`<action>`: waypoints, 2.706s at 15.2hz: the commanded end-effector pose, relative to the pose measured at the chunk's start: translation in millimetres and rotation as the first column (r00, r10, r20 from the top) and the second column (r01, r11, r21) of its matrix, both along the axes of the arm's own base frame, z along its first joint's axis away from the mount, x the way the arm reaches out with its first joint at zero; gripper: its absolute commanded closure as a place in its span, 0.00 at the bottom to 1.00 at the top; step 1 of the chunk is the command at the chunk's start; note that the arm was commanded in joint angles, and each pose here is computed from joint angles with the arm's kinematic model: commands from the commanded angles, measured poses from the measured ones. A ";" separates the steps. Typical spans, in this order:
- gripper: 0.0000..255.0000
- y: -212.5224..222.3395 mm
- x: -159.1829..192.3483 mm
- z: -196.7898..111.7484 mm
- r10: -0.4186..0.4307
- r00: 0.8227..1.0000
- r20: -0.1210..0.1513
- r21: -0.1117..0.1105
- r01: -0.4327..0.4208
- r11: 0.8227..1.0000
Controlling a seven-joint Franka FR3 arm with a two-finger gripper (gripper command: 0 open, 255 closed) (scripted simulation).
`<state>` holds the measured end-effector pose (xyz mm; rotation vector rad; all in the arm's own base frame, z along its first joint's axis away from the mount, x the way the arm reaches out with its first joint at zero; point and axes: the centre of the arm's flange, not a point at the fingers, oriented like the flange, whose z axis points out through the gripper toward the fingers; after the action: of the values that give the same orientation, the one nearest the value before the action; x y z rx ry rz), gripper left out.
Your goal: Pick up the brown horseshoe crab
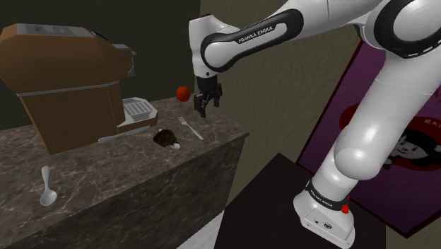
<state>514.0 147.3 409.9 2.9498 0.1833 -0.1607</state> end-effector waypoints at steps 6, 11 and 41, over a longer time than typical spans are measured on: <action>0.00 47.3 55.0 -68.8 -0.005 0.999 -0.049 -0.021 0.004 1.000; 0.00 79.0 94.0 -118.6 -0.008 0.996 -0.083 -0.036 0.005 0.999; 1.00 104.0 124.3 -168.4 -0.012 0.994 -0.111 -0.049 0.006 0.999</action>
<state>638.3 251.5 235.5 2.8957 0.1785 -0.3262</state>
